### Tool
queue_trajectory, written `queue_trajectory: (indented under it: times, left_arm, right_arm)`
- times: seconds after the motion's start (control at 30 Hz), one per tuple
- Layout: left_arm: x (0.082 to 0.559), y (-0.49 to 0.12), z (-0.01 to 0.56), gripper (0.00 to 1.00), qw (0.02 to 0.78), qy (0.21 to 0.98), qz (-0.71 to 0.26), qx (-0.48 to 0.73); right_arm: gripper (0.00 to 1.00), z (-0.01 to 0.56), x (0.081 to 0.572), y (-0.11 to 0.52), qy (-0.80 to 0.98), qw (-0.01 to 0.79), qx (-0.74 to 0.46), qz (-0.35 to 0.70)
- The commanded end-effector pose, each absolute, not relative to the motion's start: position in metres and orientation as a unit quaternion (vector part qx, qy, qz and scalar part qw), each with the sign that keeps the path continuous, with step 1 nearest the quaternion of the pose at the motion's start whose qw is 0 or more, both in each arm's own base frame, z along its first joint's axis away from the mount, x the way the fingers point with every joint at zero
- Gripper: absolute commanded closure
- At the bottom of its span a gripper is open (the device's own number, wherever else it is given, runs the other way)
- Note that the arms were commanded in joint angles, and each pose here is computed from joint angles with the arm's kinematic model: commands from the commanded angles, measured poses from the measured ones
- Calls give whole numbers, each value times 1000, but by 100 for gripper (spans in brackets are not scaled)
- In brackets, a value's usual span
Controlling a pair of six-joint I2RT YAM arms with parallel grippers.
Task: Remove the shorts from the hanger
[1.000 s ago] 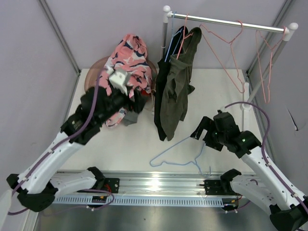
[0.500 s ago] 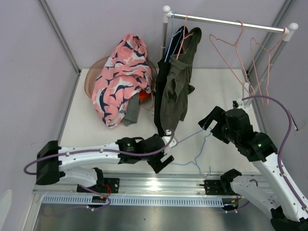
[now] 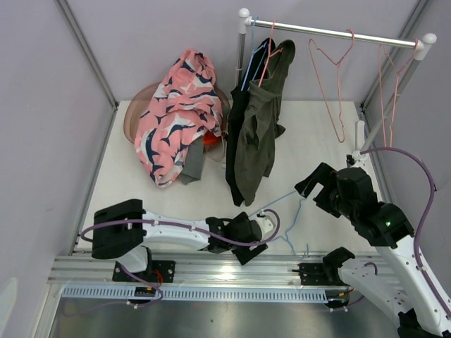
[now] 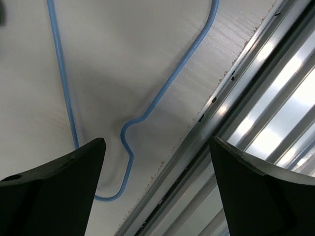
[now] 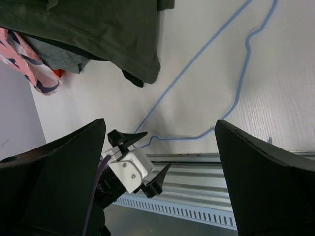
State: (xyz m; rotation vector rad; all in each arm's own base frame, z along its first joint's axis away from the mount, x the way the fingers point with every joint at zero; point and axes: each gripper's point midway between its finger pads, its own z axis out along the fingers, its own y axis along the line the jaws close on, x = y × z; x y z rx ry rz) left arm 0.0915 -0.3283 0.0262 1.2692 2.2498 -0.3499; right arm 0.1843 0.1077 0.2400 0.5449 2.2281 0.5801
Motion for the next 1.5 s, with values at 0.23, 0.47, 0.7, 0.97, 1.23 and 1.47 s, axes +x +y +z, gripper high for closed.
queue_trajectory:
  times: [0.23, 0.47, 0.7, 0.97, 1.23, 1.47]
  left_arm:
    - [103, -365, 16, 8, 287, 823, -128, 474]
    - [86, -366, 9, 39, 251, 828, -158, 476]
    - [75, -353, 7, 67, 234, 831, -171, 475]
    - [59, -341, -7, 100, 209, 834, -181, 478]
    - [53, -372, 77, 100, 252, 804, -249, 478]
    - [53, -392, 226, 100, 335, 740, -355, 463]
  right_arm:
    - [1, 234, 179, 105, 872, 374, 221, 225]
    - [0, 230, 179, 104, 874, 372, 222, 221]
    - [1, 230, 178, 102, 873, 372, 225, 219]
    - [1, 231, 171, 96, 870, 376, 233, 217]
    - [1, 240, 166, 87, 863, 389, 244, 213]
    - [0, 260, 165, 72, 849, 416, 257, 199]
